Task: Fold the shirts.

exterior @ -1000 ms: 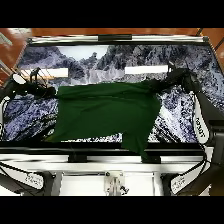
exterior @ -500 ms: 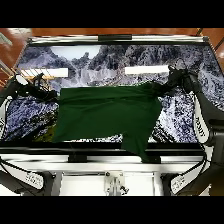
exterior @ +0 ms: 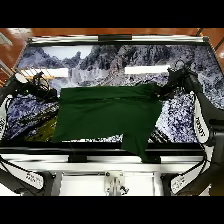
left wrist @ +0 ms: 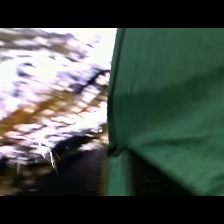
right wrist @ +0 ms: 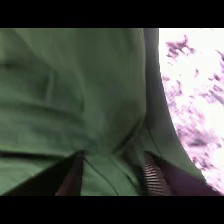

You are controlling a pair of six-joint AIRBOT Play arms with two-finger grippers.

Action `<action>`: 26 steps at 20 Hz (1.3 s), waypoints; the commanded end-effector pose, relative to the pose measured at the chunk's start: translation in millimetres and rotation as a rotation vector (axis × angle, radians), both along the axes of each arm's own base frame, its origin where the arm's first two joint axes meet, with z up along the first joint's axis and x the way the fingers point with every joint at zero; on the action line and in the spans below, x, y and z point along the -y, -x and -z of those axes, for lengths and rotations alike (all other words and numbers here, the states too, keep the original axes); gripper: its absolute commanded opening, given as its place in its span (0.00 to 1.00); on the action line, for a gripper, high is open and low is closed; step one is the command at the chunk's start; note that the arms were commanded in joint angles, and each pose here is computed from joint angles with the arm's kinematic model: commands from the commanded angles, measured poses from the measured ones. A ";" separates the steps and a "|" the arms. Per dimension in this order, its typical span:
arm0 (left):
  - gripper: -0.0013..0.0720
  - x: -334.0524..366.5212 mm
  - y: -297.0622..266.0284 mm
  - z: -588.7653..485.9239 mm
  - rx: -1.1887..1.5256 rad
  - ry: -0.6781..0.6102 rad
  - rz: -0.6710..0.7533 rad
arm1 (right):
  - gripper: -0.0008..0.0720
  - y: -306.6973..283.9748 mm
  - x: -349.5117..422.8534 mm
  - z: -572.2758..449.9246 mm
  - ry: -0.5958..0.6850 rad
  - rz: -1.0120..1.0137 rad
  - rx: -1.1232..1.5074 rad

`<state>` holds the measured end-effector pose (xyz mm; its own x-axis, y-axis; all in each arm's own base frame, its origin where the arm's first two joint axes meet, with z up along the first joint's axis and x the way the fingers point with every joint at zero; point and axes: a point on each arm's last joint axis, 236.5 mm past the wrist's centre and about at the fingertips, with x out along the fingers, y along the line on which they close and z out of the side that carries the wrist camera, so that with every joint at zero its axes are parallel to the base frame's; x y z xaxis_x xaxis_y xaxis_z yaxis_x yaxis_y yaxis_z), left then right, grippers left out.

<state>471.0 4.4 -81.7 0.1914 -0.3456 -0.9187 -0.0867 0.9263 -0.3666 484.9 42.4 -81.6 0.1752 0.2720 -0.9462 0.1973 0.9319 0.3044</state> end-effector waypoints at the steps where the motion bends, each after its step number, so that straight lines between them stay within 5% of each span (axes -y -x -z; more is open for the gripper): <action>1: 0.78 7.1 24.0 -4.3 -0.104 0.045 0.028 | 0.70 21.0 3.0 -8.7 -0.006 -0.035 -0.066; 7: 0.78 -3.3 100.4 -32.2 -0.301 0.130 0.060 | 0.70 120.9 77.0 -56.6 0.101 -0.142 -0.294; 12: 0.78 -1.6 201.0 0.3 -0.326 0.213 -0.065 | 0.70 168.5 95.4 -53.8 -0.042 0.048 -0.165; 26: 0.78 13.5 221.7 16.6 -0.300 0.274 0.071 | 0.70 169.0 88.6 -54.7 -0.101 0.097 -0.122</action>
<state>250.3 -2.1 -95.1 -0.0902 -0.5676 -0.8183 -0.1905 0.8163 -0.5452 316.4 -48.6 -27.8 0.0900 0.3430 -0.9350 0.3187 0.8796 0.3533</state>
